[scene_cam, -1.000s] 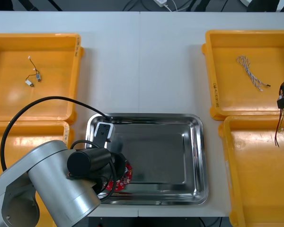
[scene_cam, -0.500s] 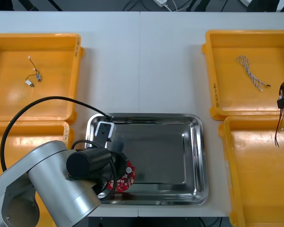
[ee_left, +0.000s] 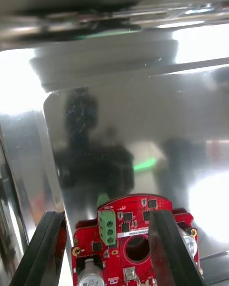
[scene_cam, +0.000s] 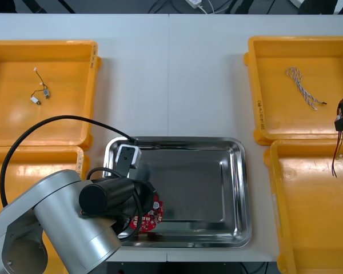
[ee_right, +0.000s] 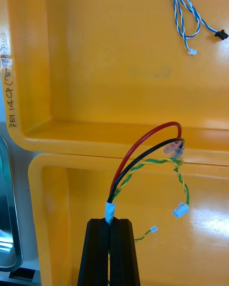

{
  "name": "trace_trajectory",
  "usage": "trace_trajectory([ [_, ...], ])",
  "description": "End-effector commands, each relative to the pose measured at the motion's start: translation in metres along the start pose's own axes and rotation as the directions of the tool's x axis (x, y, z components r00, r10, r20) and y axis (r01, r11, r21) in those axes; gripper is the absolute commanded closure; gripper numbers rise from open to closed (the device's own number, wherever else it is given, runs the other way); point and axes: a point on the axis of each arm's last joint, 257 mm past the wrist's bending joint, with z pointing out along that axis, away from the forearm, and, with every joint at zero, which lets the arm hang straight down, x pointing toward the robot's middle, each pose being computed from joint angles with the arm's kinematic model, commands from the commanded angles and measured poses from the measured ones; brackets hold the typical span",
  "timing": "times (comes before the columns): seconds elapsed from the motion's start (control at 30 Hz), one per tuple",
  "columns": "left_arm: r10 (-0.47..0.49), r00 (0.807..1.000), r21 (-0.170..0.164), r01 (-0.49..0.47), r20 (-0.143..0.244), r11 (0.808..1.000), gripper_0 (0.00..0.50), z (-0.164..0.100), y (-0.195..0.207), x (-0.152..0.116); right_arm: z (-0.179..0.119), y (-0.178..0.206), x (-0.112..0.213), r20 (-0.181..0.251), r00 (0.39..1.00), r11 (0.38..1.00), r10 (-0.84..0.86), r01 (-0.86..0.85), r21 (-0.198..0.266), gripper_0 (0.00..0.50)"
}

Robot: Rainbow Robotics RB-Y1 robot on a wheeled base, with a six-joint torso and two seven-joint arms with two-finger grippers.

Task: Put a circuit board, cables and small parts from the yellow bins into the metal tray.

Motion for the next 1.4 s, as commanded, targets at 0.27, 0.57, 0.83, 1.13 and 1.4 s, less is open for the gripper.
trace_trajectory([
  [0.27, -0.088, 0.996, -0.006, 0.088, -0.010, 0.996, 0.000, -0.011, 0.016, -0.025, -0.014, 0.013, -0.006, 0.019, 0.988, 0.988, -0.152, 0.152, 0.005, 0.500],
  [0.57, -0.103, 0.995, -0.011, 0.103, -0.009, 0.995, 0.000, -0.023, 0.032, -0.050, -0.008, 0.068, -0.001, 0.023, 0.948, 0.947, -0.318, 0.318, -0.042, 0.500],
  [0.83, -0.110, 0.994, -0.018, 0.109, -0.022, 0.994, 0.000, -0.039, 0.049, -0.071, 0.001, 0.122, 0.012, 0.033, 0.900, 0.893, -0.435, 0.435, -0.116, 0.500],
  [1.13, -0.135, 0.991, -0.024, 0.135, -0.008, 0.991, 0.000, -0.065, 0.069, -0.103, 0.015, 0.182, 0.037, 0.028, 0.846, 0.820, -0.533, 0.524, -0.228, 0.500],
  [1.4, -0.151, 0.989, -0.052, 0.151, -0.002, 0.987, 0.000, -0.086, 0.096, -0.121, 0.030, 0.226, 0.067, 0.020, 0.768, 0.731, -0.640, 0.616, -0.294, 0.500],
])
